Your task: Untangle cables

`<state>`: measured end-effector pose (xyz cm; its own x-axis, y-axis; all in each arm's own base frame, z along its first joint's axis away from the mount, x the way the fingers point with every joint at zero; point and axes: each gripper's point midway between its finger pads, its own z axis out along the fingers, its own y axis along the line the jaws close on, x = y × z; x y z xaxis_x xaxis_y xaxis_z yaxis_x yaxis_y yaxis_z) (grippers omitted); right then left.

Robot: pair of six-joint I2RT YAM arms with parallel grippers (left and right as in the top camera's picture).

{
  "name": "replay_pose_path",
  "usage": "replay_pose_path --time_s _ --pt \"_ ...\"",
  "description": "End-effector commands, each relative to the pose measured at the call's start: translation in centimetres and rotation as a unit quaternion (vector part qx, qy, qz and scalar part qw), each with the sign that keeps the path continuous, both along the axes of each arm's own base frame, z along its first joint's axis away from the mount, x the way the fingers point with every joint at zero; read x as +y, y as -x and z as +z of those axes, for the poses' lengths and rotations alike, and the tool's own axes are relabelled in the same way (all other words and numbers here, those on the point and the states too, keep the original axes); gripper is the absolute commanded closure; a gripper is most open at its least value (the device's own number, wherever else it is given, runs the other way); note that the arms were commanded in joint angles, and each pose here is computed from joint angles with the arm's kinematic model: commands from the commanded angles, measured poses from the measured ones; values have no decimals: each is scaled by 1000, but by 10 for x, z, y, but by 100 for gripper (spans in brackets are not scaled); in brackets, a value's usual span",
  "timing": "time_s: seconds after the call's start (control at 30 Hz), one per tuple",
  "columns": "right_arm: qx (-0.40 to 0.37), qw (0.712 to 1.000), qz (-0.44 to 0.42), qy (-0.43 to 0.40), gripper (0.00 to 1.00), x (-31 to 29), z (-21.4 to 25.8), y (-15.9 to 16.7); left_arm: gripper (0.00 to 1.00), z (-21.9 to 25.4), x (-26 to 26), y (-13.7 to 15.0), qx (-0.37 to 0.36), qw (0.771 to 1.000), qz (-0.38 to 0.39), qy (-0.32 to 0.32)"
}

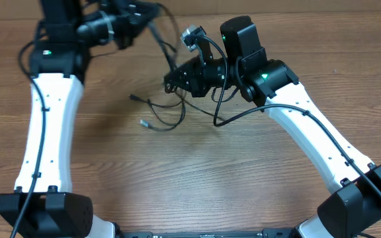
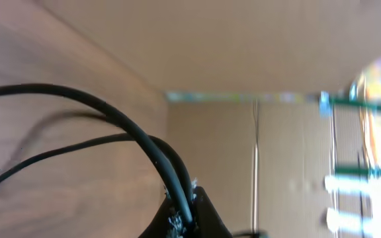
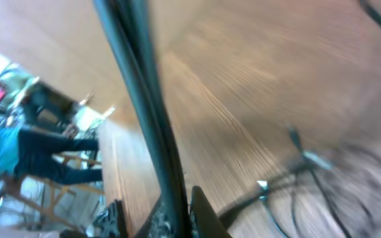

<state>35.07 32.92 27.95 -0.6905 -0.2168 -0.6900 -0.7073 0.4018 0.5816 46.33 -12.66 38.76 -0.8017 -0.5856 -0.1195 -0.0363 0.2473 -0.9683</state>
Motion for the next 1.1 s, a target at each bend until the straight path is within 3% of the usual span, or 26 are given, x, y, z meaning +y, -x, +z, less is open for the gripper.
replay_pose_path --time_s 0.0,0.13,0.3,0.53,0.57,0.6,0.67,0.73,0.77,0.87,0.97,1.07 --pt "27 993 -101 56 96 -25 -11 -18 96 16 61 -18 -34 995 92 -21" --pt "24 975 -196 99 96 -64 3 -26 96 16 95 -21 -57 990 118 -48" --pt "-11 953 -279 116 96 -103 43 -23 95 13 100 -18 -97 986 99 -93" --pt "-21 947 -297 124 96 -117 55 -14 96 -4 60 -8 -107 985 35 -134" --pt "-16 943 -305 129 75 -123 53 -16 96 -3 35 -2 -130 981 -2 -144" --pt "-13 942 -310 131 68 -128 52 -17 96 -5 18 2 -145 977 -26 -154" --pt "-4 935 -328 136 41 -144 49 -23 90 -17 -11 10 -165 964 -62 -197" --pt "7 928 -345 139 33 -157 46 -26 81 -35 -33 16 -162 952 -78 -247" --pt "23 920 -364 143 27 -172 42 -29 73 -52 -43 19 -154 937 -78 -302" --pt "47 910 -386 146 24 -199 36 -32 58 -76 -59 27 -150 899 -80 -404" --pt "66 898 -407 151 21 -221 31 -33 48 -86 -66 34 -156 865 -85 -470" --pt "78 892 -416 158 16 -231 26 -31 37 -94 -64 38 -152 846 -90 -503"
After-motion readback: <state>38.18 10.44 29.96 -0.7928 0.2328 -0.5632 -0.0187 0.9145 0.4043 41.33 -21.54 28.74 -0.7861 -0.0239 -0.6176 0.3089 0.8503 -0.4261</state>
